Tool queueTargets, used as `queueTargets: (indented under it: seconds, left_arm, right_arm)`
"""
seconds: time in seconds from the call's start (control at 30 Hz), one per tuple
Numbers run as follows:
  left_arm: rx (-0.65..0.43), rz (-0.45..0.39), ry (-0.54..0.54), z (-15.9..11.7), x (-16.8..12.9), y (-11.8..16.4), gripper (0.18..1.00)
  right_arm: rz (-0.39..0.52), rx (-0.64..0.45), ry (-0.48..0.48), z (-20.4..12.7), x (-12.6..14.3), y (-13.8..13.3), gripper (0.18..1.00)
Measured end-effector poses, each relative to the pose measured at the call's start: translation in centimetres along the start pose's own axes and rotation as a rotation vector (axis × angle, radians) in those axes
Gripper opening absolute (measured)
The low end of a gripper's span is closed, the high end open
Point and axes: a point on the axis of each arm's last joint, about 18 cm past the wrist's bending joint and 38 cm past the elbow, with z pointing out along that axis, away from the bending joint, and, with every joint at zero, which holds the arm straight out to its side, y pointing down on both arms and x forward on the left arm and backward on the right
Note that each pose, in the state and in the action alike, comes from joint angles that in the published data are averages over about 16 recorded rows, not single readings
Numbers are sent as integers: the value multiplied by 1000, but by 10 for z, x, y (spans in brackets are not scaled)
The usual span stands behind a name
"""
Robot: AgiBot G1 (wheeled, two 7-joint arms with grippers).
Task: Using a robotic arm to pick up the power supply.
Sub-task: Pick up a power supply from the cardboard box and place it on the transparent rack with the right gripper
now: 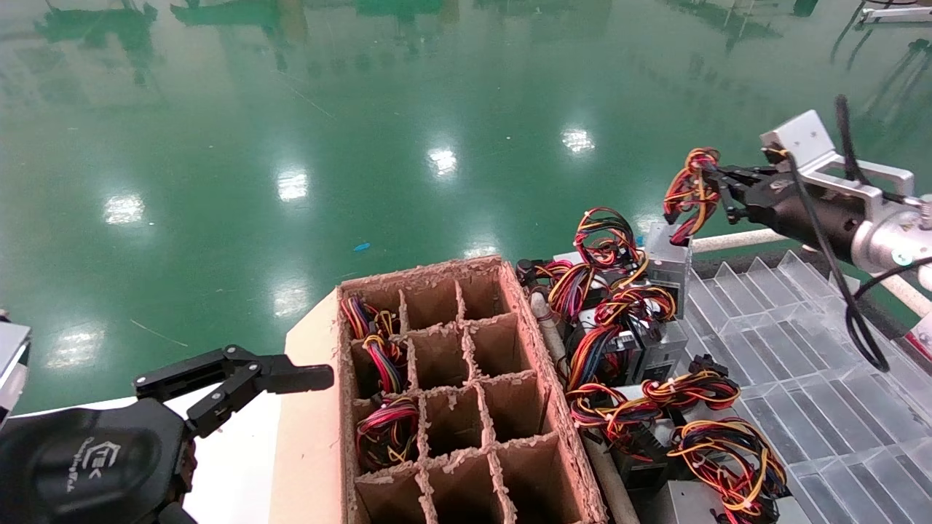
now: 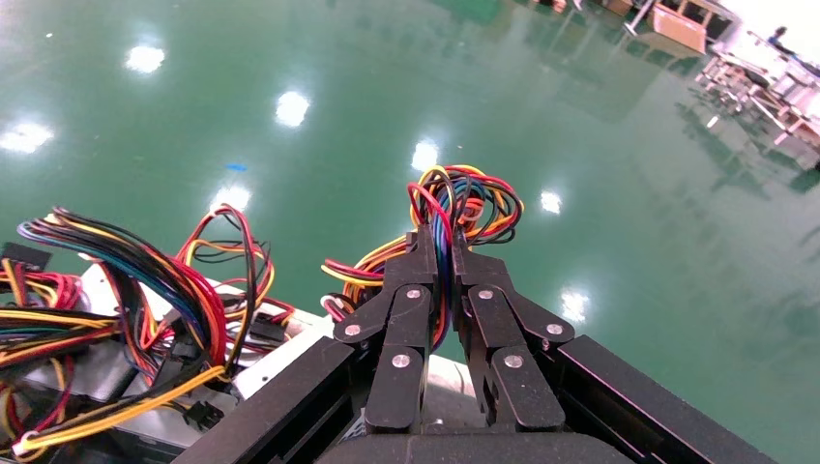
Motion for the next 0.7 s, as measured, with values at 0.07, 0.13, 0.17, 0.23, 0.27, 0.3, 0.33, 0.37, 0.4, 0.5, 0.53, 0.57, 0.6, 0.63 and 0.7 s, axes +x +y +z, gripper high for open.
queueTargets:
  seconds: [0.07, 0.13, 0.17, 0.23, 0.27, 0.3, 0.33, 0.37, 0.4, 0.5, 0.53, 0.57, 0.6, 0.63, 0.7]
  left_arm:
    - [0, 0, 0, 0, 0, 0, 1000]
    - [0, 0, 0, 0, 0, 0, 1000]
    - [0, 0, 0, 0, 0, 0, 1000]
    - [0, 0, 0, 0, 0, 0, 1000]
    - [0, 0, 0, 0, 0, 0, 1000]
    - [0, 0, 0, 0, 0, 0, 1000]
    - [0, 0, 0, 0, 0, 0, 1000]
    - [0, 0, 0, 0, 0, 0, 1000]
    - [0, 0, 0, 0, 0, 0, 1000]
    - [0, 0, 0, 0, 0, 0, 1000]
    - [0, 0, 0, 0, 0, 0, 1000]
    - [0, 0, 0, 0, 0, 0, 1000]
    - [0, 0, 0, 0, 0, 0, 1000]
    - [0, 0, 0, 0, 0, 0, 1000]
    - [0, 0, 0, 0, 0, 0, 1000]
  right_arm:
    - [17, -2, 11, -2, 2, 5, 200]
    - [34, -4, 22, -5, 5, 10, 200]
    - [42, -5, 27, -6, 6, 12, 200]
    - [57, -6, 38, -9, 9, 17, 200]
    - [65, -7, 42, -10, 10, 19, 200]
    - [72, -8, 47, -11, 11, 22, 200]
    - [80, -8, 51, -13, 12, 24, 200]
    - [88, -8, 55, -14, 12, 26, 200]
    - [97, -8, 58, -15, 13, 28, 200]
    - [122, -7, 64, -17, 13, 35, 200]
    - [131, -6, 66, -18, 13, 36, 200]
    - [141, -4, 67, -18, 13, 38, 200]
    - [151, -2, 68, -19, 12, 40, 200]
    - [160, 0, 68, -19, 11, 41, 200]
    - [180, 6, 68, -20, 10, 44, 200]
